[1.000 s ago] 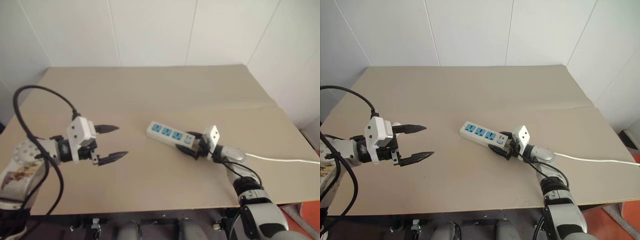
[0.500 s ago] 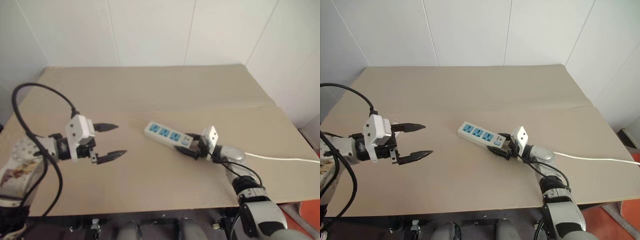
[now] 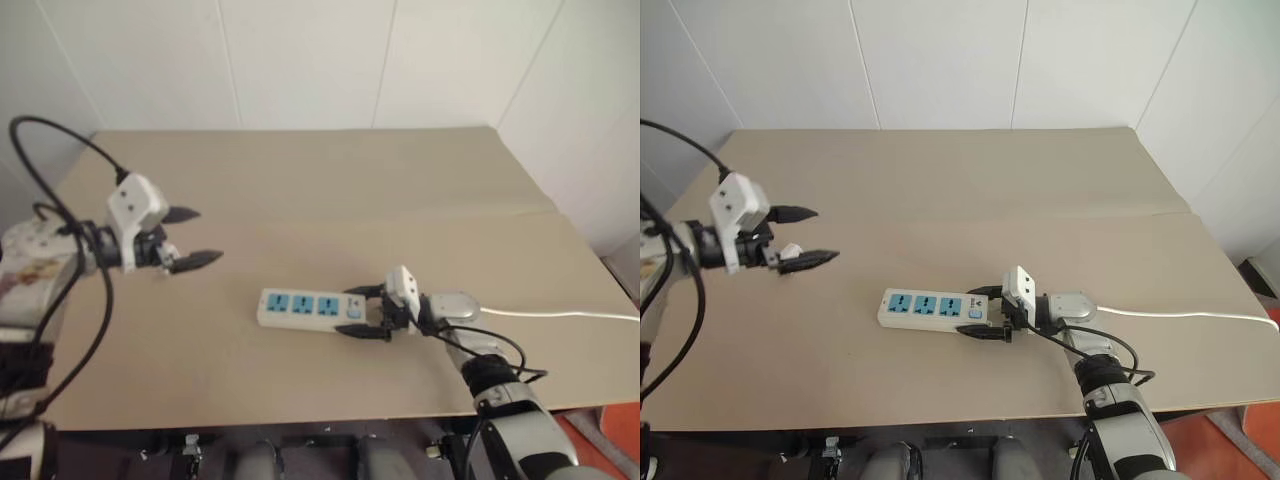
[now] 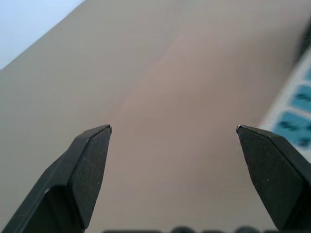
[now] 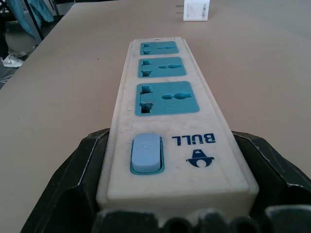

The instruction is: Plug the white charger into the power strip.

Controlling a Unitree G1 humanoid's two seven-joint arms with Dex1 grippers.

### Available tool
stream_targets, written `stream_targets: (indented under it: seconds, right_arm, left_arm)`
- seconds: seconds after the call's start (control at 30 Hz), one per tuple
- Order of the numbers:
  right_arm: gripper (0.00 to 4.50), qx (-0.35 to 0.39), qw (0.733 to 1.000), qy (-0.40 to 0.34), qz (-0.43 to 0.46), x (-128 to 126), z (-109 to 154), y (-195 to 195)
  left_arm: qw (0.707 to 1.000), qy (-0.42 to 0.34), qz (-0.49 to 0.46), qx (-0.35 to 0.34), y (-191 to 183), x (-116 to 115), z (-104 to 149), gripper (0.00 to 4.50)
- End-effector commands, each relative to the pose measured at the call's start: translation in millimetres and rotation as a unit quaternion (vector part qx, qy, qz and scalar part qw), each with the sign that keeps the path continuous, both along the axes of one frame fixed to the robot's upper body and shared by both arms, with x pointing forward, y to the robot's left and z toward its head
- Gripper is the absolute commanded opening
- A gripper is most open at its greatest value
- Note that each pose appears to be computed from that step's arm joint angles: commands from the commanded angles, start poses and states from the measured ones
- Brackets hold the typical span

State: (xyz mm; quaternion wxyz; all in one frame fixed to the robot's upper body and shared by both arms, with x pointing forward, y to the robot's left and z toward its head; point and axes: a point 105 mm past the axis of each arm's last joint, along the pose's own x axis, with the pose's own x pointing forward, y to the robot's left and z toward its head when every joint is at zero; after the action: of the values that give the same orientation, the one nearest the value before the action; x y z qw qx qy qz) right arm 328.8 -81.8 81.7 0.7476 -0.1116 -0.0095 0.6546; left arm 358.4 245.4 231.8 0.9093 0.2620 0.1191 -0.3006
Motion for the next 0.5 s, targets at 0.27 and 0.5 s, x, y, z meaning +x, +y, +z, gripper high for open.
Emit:
stream_targets:
  seconds: [0.27,0.5]
  right_arm:
    - [3.42,-0.017,1.0,0.001,0.011,-2.3,-10.6,7.8]
    - [3.42,-0.003,1.0,0.004,-0.008,-1.8,-12.5,10.6]
  left_arm:
    - [0.957,0.222,0.147,0.112,35.3,17.2,28.5,4.5]
    - [0.897,0.307,0.247,0.199,59.6,23.6,6.5,4.5]
